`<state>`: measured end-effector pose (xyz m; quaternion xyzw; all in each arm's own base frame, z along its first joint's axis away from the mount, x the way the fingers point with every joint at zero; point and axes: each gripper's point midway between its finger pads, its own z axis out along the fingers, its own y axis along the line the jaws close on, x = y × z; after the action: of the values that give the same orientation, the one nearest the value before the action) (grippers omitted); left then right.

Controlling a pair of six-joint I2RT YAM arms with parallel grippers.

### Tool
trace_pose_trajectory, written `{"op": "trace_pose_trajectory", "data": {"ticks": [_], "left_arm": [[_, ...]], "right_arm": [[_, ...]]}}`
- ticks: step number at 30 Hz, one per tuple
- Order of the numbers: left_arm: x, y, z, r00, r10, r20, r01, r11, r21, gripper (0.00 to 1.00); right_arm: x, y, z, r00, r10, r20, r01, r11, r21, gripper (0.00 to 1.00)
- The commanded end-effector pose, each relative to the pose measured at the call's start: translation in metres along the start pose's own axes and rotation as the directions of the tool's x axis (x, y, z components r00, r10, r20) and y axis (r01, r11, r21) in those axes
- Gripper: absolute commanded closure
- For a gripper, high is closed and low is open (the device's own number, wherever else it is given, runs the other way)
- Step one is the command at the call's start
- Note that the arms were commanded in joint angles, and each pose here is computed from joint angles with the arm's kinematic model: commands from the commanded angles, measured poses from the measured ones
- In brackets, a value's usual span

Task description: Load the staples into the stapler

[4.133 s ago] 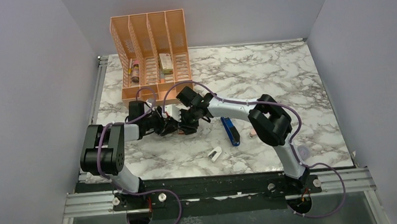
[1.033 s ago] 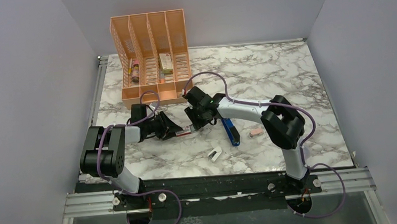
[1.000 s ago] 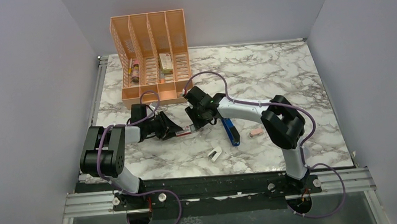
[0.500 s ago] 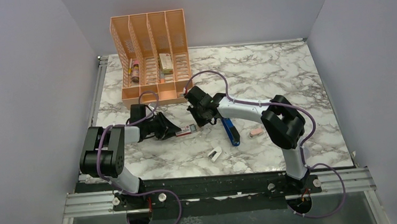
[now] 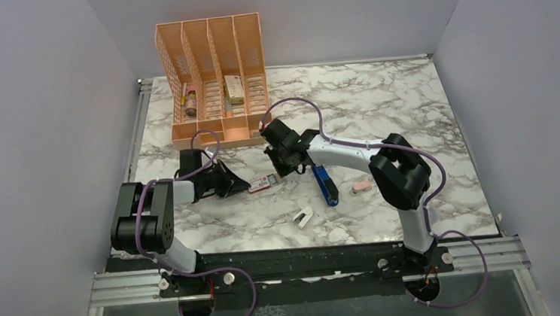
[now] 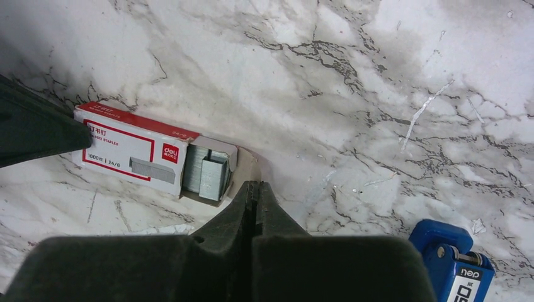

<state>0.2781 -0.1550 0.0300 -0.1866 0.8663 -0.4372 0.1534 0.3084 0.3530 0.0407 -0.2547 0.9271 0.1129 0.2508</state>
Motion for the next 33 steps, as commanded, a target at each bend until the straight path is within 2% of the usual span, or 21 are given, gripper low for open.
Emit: {"op": "trace_pose_trajectory", "data": {"ticks": [1,10,18,20,23,25,30,33], "left_arm": [[-0.002,-0.004,-0.001,0.999,0.033,0.015,-0.034,0.999,0.028,1.00],[-0.017,-0.010,-0.008,0.994,0.095,0.046,-0.095,0.995,0.005,1.00],[-0.021,-0.009,-0.011,0.996,0.076,0.046,-0.077,0.997,0.022,1.00],[-0.021,-0.010,-0.011,0.996,0.072,0.045,-0.074,0.997,0.033,1.00],[-0.018,-0.007,-0.009,0.997,0.059,0.039,-0.061,0.998,0.035,1.00],[-0.017,-0.006,-0.008,0.998,0.050,0.037,-0.051,0.998,0.037,1.00],[-0.017,-0.005,-0.006,0.998,0.043,0.036,-0.044,0.998,0.039,1.00],[-0.018,-0.005,-0.006,0.998,0.042,0.036,-0.043,0.998,0.037,1.00]], "right_arm": [[-0.015,0.001,0.003,1.000,0.012,0.029,-0.011,1.000,-0.021,0.99],[-0.036,-0.022,0.003,0.997,0.034,0.067,-0.032,0.999,-0.022,0.99],[-0.048,-0.029,0.010,0.997,-0.008,0.079,0.014,0.997,-0.081,0.99],[-0.045,-0.015,0.005,0.997,-0.041,0.069,0.052,0.985,-0.164,0.87],[-0.038,0.011,-0.005,0.995,-0.074,0.063,0.090,0.951,-0.296,0.54],[-0.030,0.023,-0.006,0.993,-0.101,0.054,0.113,0.936,-0.332,0.41],[-0.019,0.032,0.002,0.995,-0.103,0.009,0.100,0.937,-0.334,0.37],[-0.015,0.027,0.009,0.995,-0.100,-0.022,0.088,0.948,-0.305,0.42]]}}
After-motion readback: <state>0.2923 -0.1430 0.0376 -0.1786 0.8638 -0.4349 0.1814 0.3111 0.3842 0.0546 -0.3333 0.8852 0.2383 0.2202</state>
